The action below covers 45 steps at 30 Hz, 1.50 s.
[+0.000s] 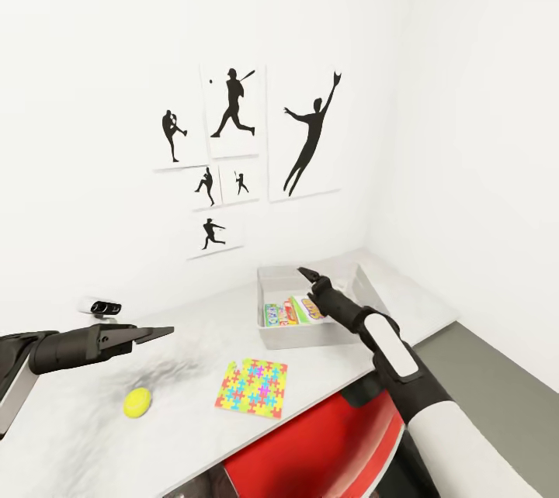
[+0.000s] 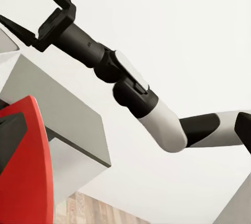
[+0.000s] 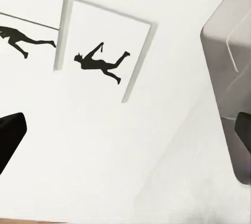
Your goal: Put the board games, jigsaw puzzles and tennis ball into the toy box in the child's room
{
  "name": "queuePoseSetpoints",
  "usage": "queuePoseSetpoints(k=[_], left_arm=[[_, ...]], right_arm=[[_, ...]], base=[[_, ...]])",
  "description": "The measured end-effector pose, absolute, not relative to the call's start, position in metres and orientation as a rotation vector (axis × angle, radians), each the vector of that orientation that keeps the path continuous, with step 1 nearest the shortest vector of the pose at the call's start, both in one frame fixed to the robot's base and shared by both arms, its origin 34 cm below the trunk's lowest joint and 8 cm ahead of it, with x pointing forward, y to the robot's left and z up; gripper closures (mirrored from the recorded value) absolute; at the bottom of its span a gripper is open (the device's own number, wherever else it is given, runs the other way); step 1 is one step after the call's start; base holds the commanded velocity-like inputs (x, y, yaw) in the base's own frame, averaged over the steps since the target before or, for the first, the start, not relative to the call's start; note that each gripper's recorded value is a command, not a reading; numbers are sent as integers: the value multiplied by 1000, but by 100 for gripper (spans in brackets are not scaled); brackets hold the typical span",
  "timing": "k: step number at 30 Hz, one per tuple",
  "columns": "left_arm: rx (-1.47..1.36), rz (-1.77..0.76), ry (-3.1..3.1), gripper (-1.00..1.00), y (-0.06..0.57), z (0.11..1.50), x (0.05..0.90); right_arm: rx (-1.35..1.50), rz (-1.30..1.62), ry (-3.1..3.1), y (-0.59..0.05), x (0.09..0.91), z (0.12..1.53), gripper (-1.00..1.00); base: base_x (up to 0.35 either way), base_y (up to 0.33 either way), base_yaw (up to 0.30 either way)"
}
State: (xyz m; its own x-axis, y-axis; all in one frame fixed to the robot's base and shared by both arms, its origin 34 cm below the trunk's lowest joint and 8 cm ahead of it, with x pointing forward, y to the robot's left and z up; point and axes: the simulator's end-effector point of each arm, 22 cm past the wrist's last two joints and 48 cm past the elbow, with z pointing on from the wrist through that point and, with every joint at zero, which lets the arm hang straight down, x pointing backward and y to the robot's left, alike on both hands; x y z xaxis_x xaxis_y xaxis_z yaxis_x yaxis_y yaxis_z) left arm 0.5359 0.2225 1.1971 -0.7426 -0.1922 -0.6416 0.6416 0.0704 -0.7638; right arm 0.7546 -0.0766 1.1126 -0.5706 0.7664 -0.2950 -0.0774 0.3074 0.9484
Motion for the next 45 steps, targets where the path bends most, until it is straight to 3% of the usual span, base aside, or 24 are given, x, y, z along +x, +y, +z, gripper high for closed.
queuePoseSetpoints(k=[14, 45], left_arm=[[452, -1734, 1735, -100, 223, 1199, 536], [466, -1727, 1732, -100, 222, 1202, 534]], right_arm=[[373, 1388, 1822, -102, 660, 1126, -100], [367, 1312, 1852, -110, 659, 1125, -100]], base=[[-94, 14, 0], [-3, 1, 41]])
